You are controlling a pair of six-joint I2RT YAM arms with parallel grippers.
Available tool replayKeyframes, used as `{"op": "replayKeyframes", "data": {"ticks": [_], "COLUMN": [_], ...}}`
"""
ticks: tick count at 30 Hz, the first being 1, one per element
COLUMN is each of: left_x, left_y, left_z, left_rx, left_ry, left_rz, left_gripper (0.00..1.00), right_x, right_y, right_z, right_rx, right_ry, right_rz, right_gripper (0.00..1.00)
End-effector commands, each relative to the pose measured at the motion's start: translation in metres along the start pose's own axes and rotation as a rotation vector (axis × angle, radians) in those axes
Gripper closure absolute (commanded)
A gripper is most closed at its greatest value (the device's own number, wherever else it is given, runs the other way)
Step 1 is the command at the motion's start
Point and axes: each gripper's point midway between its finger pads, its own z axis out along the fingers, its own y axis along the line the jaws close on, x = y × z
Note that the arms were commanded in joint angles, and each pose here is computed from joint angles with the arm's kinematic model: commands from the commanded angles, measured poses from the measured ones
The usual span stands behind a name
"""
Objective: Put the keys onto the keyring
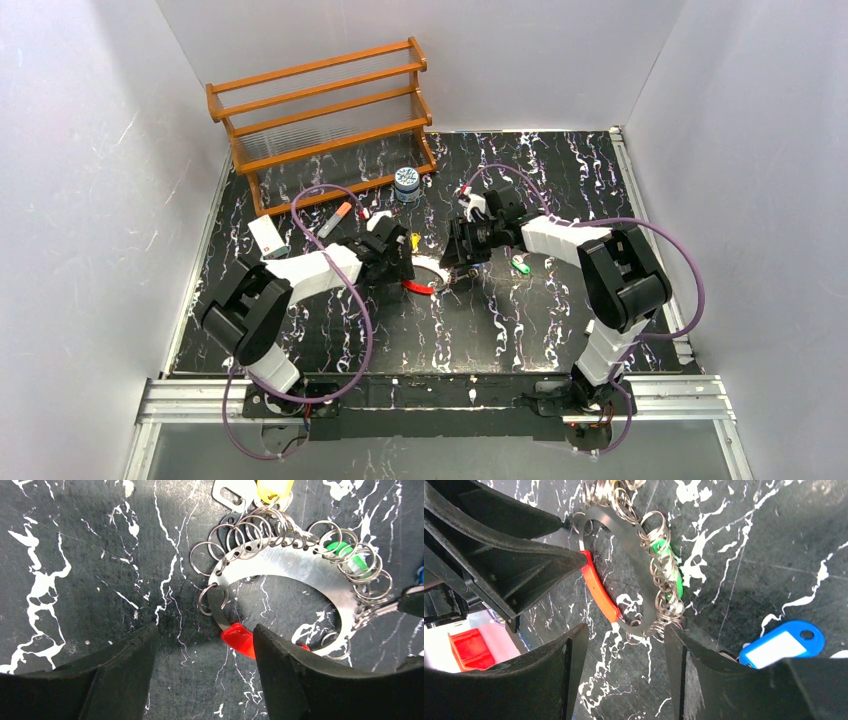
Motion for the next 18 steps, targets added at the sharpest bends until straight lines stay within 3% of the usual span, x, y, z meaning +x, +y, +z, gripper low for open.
{"op": "replayKeyframes", "data": {"ticks": [1,10,16,18], "left_x": [0.013,0.012,-0.012,-0.019], "left_y": [0.027,0.046,0.081,0.092], "left_z": [0.007,0.013,-0.002,-0.007], "left_rx": [-0.175,-0.315,-0.524,-0.599], "left_ry": [0.042,0.048,0.000,-0.004], "left_rz": [0.073,0.179,0.346,0.396], "left_gripper": [0.35,0.37,0.48,0.59], "right_x": [-0.009,-0.015,-0.014,-0.014], "right_y": [0.007,0.004,0.000,0.000], "right_z": [-0.011,-0.017,-0.018,-0.019], "right_rx": [0.015,0.053,0.074,0.077], "right_ry": [-0.048,-0.059,-0.041,-0.037], "right_rz": [-0.019,-0.044,-0.066,-0.070], "right_gripper": [0.35,0.35,0.35,0.36]}}
